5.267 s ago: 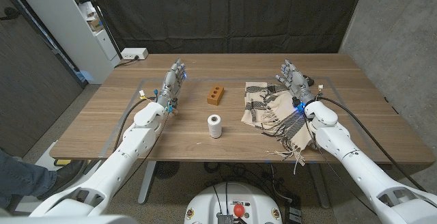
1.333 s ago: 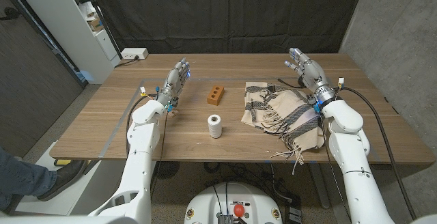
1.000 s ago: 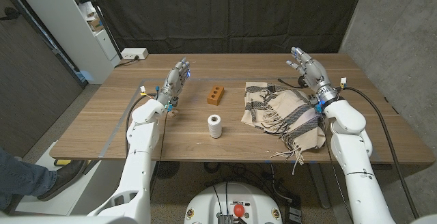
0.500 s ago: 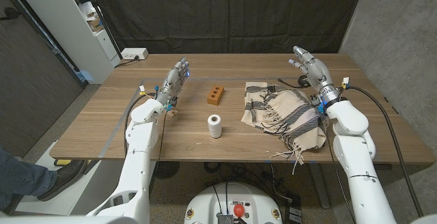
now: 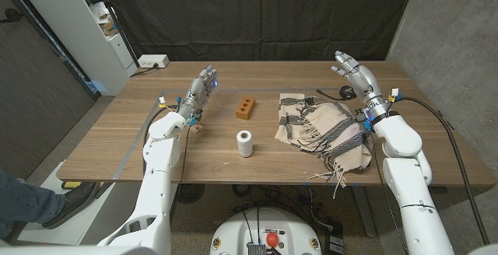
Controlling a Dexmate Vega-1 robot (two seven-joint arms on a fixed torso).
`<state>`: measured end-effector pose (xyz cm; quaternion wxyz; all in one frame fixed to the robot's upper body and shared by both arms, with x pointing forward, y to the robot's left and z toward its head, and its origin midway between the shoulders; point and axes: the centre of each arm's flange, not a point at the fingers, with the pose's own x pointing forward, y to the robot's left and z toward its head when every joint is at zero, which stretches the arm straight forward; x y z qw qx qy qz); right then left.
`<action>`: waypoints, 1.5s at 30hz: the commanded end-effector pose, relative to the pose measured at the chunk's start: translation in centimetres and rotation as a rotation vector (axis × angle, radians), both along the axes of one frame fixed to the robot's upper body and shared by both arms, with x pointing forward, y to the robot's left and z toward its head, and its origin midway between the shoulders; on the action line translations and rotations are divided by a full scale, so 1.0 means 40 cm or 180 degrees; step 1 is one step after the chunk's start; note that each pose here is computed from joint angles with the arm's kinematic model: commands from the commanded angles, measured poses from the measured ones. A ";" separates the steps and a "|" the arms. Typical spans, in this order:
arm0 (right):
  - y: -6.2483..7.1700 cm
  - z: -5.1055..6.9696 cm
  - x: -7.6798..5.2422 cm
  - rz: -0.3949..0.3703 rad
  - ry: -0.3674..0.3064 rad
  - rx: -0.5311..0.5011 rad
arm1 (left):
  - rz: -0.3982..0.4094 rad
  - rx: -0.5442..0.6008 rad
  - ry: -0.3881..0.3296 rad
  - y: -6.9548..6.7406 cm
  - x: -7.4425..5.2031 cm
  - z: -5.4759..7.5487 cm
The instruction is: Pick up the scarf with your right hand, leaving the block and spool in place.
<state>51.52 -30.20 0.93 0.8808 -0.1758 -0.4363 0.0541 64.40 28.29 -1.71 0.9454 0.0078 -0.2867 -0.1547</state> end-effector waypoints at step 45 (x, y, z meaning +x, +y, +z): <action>0.027 0.002 -0.072 -0.1179 -0.0411 -0.0686 | 0.0033 0.0075 -0.0090 0.003 0.015 0.028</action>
